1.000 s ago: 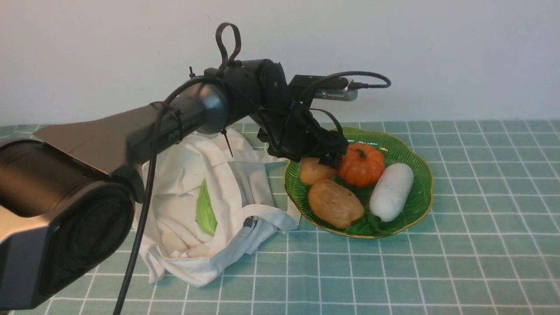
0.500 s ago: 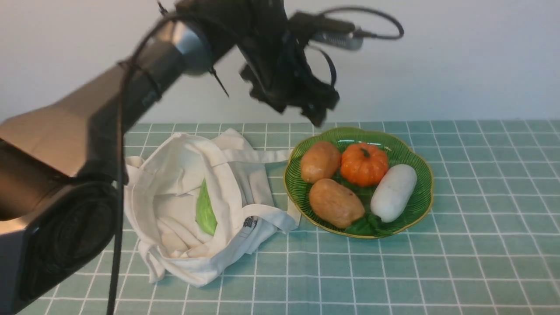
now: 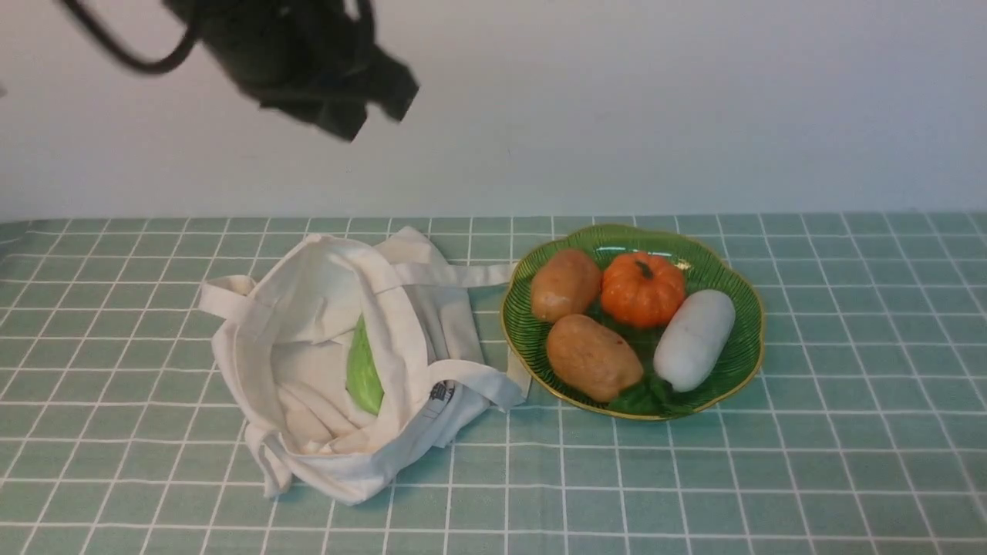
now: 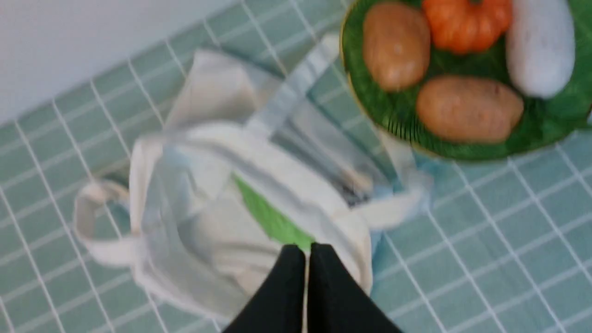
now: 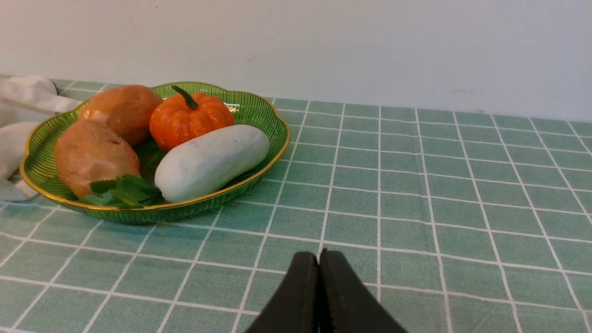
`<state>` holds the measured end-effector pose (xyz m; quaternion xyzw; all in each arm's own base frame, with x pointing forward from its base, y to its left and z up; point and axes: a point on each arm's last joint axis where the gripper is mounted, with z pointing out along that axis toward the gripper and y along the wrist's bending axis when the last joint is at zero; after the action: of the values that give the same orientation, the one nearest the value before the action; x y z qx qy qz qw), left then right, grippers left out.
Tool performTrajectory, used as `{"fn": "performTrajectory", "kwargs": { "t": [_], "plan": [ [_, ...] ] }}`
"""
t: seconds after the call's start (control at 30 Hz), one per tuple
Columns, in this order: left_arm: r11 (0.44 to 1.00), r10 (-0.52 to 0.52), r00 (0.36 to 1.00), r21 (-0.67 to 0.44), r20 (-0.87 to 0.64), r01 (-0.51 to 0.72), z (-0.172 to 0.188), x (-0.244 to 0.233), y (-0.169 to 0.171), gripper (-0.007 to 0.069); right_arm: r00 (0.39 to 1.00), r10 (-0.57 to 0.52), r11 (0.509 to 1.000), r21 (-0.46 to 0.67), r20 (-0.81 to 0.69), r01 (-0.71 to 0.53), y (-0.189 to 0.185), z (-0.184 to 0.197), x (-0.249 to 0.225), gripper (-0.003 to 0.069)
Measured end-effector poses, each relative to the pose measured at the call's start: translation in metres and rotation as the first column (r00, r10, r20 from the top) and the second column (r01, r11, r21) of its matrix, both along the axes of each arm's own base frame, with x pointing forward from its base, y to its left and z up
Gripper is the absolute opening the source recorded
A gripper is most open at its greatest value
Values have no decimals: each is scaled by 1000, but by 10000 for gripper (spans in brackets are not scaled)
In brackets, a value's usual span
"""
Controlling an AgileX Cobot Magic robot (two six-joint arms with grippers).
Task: Take vegetables from cloth bag on blue coffee tablecloth place on plate.
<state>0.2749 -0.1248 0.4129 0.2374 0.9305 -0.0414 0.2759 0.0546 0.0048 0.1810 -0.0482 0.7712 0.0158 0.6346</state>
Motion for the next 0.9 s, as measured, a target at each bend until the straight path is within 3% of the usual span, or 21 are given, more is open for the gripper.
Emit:
{"fn": "performTrajectory", "kwargs": {
  "t": [0.17,0.33,0.53,0.73,0.9],
  "plan": [
    [998,66,996,11,-57,-66,-35,-71,35,-5,1000,0,1000,0,0,0,0,0,0,-15],
    [965,130,986,-241,108,-101,-74,-155,66,-5,1000,0,1000,0,0,0,0,0,0,-15],
    [918,170,944,-395,282,-48,-108,-201,85,-5,1000,0,1000,0,0,0,0,0,0,-15],
    [901,208,837,-432,506,37,-119,-233,105,-5,1000,0,1000,0,0,0,0,0,0,-15],
    [887,230,783,-456,578,77,-131,-251,114,-5,1000,0,1000,0,0,0,0,0,0,-15]
  ]
}}
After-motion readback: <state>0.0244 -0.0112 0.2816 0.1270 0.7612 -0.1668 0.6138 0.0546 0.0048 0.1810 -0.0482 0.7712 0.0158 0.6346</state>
